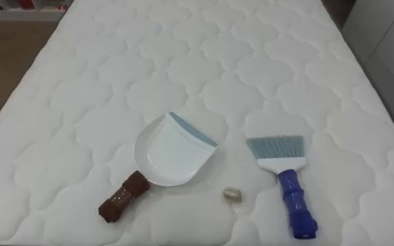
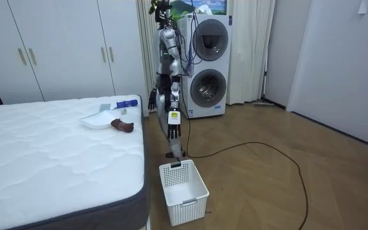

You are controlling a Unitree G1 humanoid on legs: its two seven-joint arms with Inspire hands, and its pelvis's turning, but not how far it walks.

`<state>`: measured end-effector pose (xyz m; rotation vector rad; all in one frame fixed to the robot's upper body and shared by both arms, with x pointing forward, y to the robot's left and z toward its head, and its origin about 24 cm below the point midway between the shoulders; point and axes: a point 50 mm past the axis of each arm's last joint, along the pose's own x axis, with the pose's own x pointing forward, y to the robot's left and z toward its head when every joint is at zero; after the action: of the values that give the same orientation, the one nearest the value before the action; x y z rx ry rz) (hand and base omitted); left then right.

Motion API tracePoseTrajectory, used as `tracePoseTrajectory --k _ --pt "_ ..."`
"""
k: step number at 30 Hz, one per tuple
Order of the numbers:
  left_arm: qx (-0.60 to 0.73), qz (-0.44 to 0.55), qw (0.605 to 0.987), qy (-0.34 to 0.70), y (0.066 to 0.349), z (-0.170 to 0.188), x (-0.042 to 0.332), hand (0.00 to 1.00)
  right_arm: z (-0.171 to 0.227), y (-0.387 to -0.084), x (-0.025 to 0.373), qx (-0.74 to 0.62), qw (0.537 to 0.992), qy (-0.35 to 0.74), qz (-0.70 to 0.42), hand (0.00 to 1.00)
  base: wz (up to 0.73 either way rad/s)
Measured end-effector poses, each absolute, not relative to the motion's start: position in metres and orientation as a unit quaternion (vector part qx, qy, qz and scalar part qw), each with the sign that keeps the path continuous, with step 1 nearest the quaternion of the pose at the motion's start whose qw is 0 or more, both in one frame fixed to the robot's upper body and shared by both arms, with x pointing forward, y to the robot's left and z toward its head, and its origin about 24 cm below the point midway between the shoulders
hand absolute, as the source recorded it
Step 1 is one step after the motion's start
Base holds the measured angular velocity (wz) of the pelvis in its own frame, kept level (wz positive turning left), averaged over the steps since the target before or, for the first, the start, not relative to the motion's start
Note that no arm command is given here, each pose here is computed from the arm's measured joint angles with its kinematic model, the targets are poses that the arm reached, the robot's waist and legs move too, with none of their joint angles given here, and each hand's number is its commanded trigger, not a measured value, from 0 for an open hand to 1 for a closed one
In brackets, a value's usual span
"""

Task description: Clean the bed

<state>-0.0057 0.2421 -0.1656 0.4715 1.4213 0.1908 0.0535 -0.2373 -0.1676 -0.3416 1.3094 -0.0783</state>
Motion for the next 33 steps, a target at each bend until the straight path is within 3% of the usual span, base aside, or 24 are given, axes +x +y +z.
tracePoseTrajectory --k 8,16,23,33 --pt "0.215 0.087 0.73 0.643 0.242 -0.166 -0.003 0.0 -0.168 -0.237 0.054 -0.145 0.783 0.604 -0.035 0.0 0.0" --pt "0.245 0.125 0.756 0.594 0.247 -0.161 0.021 0.0 -0.167 -0.235 0.056 -0.144 0.789 0.597 -0.034 0.0 0.0" --pt "0.272 0.217 0.809 0.475 0.261 -0.141 0.066 0.0 -0.167 -0.235 0.057 -0.141 0.796 0.587 -0.037 0.0 0.0" --pt "0.289 0.272 0.876 0.274 0.259 -0.094 0.134 0.0 -0.165 -0.235 0.058 -0.128 0.811 0.57 -0.027 0.0 0.0"
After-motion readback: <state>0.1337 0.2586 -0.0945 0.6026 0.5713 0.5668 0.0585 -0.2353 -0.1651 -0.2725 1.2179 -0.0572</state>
